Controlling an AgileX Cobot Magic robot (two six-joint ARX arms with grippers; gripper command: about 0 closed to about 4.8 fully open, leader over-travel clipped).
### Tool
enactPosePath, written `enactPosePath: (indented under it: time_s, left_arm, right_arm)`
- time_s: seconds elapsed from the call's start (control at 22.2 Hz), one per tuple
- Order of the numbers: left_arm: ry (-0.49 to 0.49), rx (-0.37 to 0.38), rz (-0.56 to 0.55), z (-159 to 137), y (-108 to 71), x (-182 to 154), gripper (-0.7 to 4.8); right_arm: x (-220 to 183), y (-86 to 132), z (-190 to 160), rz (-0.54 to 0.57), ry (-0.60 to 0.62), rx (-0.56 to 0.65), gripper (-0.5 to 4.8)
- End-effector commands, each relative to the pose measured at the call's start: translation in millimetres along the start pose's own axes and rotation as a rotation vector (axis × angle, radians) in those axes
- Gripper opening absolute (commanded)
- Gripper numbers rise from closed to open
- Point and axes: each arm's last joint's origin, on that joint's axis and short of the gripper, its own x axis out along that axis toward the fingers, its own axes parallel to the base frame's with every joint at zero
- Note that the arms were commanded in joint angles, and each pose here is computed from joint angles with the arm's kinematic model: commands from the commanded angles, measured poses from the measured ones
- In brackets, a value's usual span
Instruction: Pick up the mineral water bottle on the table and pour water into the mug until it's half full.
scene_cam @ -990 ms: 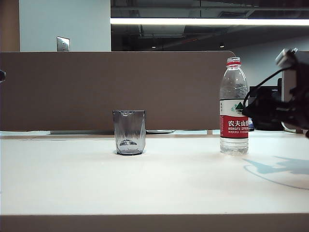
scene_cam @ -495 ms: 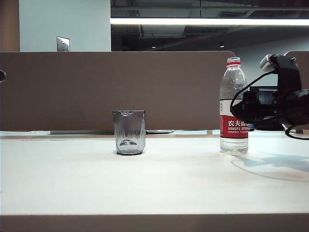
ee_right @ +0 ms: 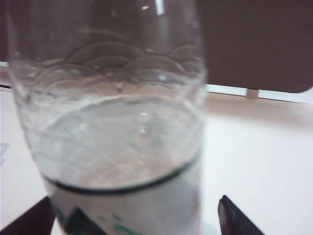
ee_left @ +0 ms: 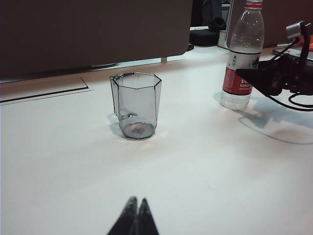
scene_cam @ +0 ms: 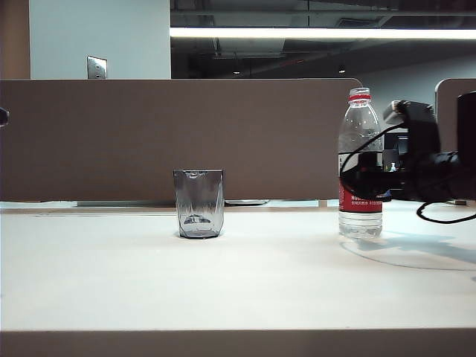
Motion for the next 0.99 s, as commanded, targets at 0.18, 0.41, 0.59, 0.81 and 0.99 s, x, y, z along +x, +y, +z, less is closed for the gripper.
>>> enactPosePath:
  time_s: [0.18, 0.41, 0.59, 0.81, 0.99]
  left_arm:
    - [-0.010, 0.000, -0.001, 2, 0.0, 0, -0.05]
    - [-0.010, 0.000, -0.001, 2, 0.0, 0, -0.05]
    - [-0.010, 0.000, -0.001, 2, 0.0, 0, -0.05]
    - [-0.010, 0.000, 0.000, 2, 0.1, 0, -0.05]
    - [-0.010, 0.000, -0.001, 2, 0.0, 0, -0.05]
  right_arm:
    - [21, 2, 5, 0.020, -0.066, -0.017, 4.79]
    - [25, 1, 7, 0.002, -0.073, -0.004, 4.79]
    - [26, 0, 5, 0.006, -0.050, 0.004, 4.79]
    - [26, 0, 3, 0.006, -0.030, 0.010, 4.65]
    - [26, 0, 3, 0.010, -0.030, 0.010, 3.73]
